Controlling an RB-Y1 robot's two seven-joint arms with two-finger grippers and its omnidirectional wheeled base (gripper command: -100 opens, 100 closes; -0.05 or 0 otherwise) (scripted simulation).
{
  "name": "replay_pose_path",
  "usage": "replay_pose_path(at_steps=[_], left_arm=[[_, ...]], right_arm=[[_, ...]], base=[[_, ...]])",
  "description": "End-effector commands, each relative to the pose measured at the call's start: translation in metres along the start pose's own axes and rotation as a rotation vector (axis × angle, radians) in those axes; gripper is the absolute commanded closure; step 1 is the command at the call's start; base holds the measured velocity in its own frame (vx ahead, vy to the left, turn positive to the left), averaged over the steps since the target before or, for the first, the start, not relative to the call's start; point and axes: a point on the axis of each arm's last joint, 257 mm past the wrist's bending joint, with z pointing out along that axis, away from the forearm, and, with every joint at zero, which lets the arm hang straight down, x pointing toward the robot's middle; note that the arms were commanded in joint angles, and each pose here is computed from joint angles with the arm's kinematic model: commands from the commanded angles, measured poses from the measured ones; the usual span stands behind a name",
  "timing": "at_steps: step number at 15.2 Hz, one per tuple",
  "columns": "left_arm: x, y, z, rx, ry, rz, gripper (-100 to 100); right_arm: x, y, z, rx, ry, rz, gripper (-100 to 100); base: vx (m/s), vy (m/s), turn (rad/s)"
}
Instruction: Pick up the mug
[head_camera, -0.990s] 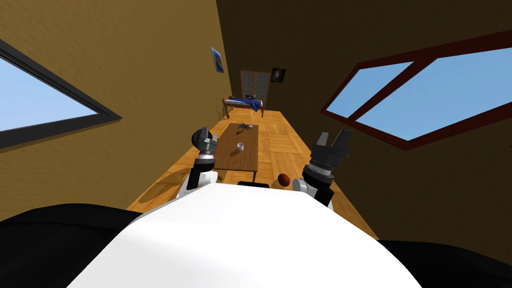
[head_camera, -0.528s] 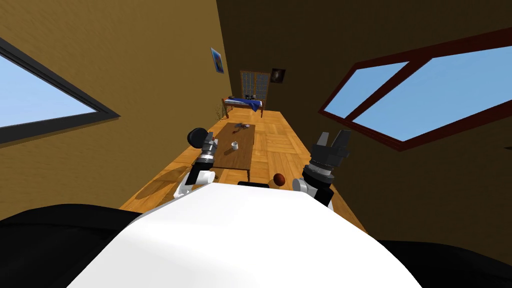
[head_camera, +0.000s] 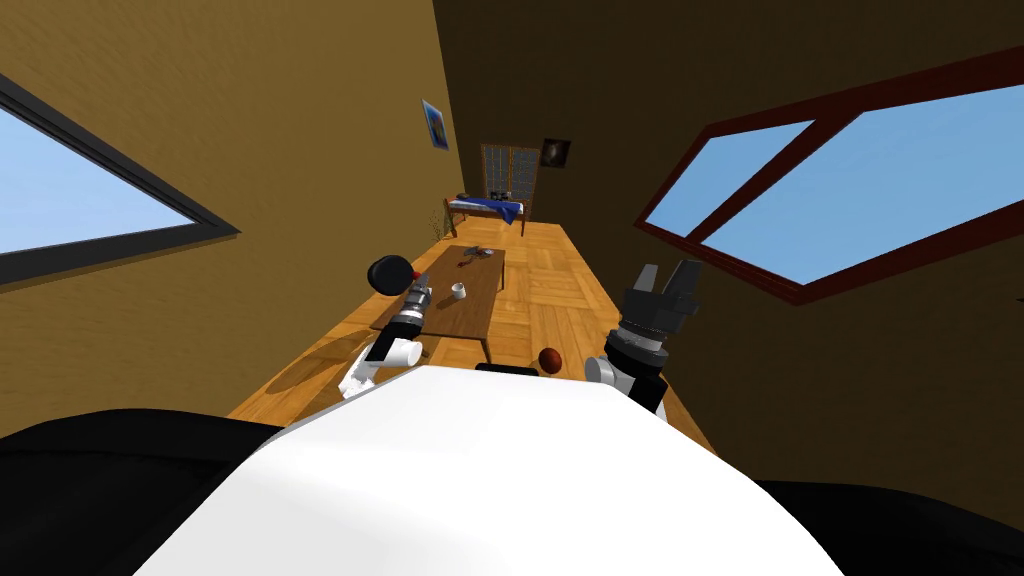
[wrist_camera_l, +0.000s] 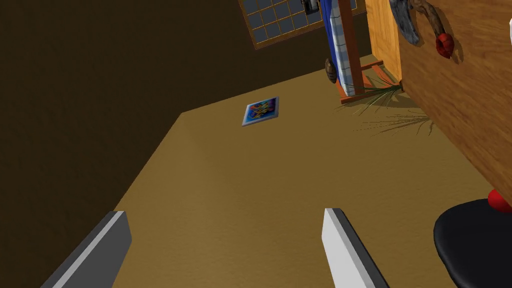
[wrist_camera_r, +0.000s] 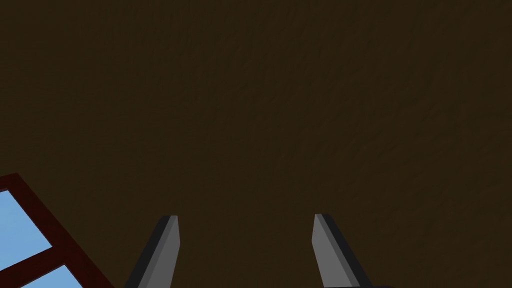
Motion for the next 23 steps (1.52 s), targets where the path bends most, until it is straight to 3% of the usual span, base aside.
replay_pose_path(at_steps=[1, 2, 5, 7, 8, 10, 13, 15, 16, 18, 19, 21, 22, 23], left_arm=[[-0.008, 0.025, 0.0, -0.072, 0.007, 0.039, -100], [-0.007, 0.029, 0.0, -0.085, 0.01, 0.039, -100], [-0.025, 0.07, -0.001, -0.198, 0.017, 0.105, -100], [-0.023, 0.077, -0.003, -0.222, 0.024, 0.104, -100], [-0.033, 0.097, -0.005, -0.279, 0.027, 0.136, -100], [-0.033, 0.1, -0.006, -0.293, 0.031, 0.135, -100], [-0.055, 0.14, -0.015, -0.411, 0.04, 0.193, -100], [-0.053, 0.147, -0.018, -0.438, 0.048, 0.192, -100], [-0.066, 0.165, -0.023, -0.492, 0.051, 0.218, -100], [-0.065, 0.169, -0.026, -0.51, 0.057, 0.217, -100], [-0.077, 0.185, -0.032, -0.56, 0.059, 0.241, -100], [-0.076, 0.19, -0.035, -0.583, 0.067, 0.239, -100], [-0.089, 0.205, -0.041, -0.629, 0.069, 0.261, -100], [-0.088, 0.209, -0.045, -0.65, 0.076, 0.258, -100]], right_arm=[[0.0, 0.0, 0.0, 0.0, 0.0, 0.0, 0], [0.0, 0.0, 0.0, 0.0, 0.0, 0.0, 0], [0.0, 0.0, 0.0, 0.0, 0.0, 0.0, 0], [0.0, 0.0, 0.0, 0.0, 0.0, 0.0, 0], [0.0, 0.0, 0.0, 0.0, 0.0, 0.0, 0], [0.0, 0.0, 0.0, 0.0, 0.0, 0.0, 0], [0.0, 0.0, 0.0, 0.0, 0.0, 0.0, 0], [0.0, 0.0, 0.0, 0.0, 0.0, 0.0, 0], [0.0, 0.0, 0.0, 0.0, 0.0, 0.0, 0], [0.0, 0.0, 0.0, 0.0, 0.0, 0.0, 0], [0.0, 0.0, 0.0, 0.0, 0.0, 0.0, 0], [0.0, 0.0, 0.0, 0.0, 0.0, 0.0, 0], [0.0, 0.0, 0.0, 0.0, 0.0, 0.0, 0], [0.0, 0.0, 0.0, 0.0, 0.0, 0.0, 0]], base=[[0.034, -0.124, 0.03], [0.032, -0.136, 0.032], [0.058, -0.183, 0.044], [0.051, -0.17, 0.033], [0.046, -0.106, 0.044], [0.023, -0.074, 0.061], [0.037, -0.095, 0.085], [0.074, -0.129, 0.016], [0.144, -0.137, -0.046], [0.142, -0.109, -0.019], [0.132, -0.085, 0.02], [0.115, -0.062, 0.035], [0.11, -0.046, 0.028], [0.115, -0.068, 0.041]])
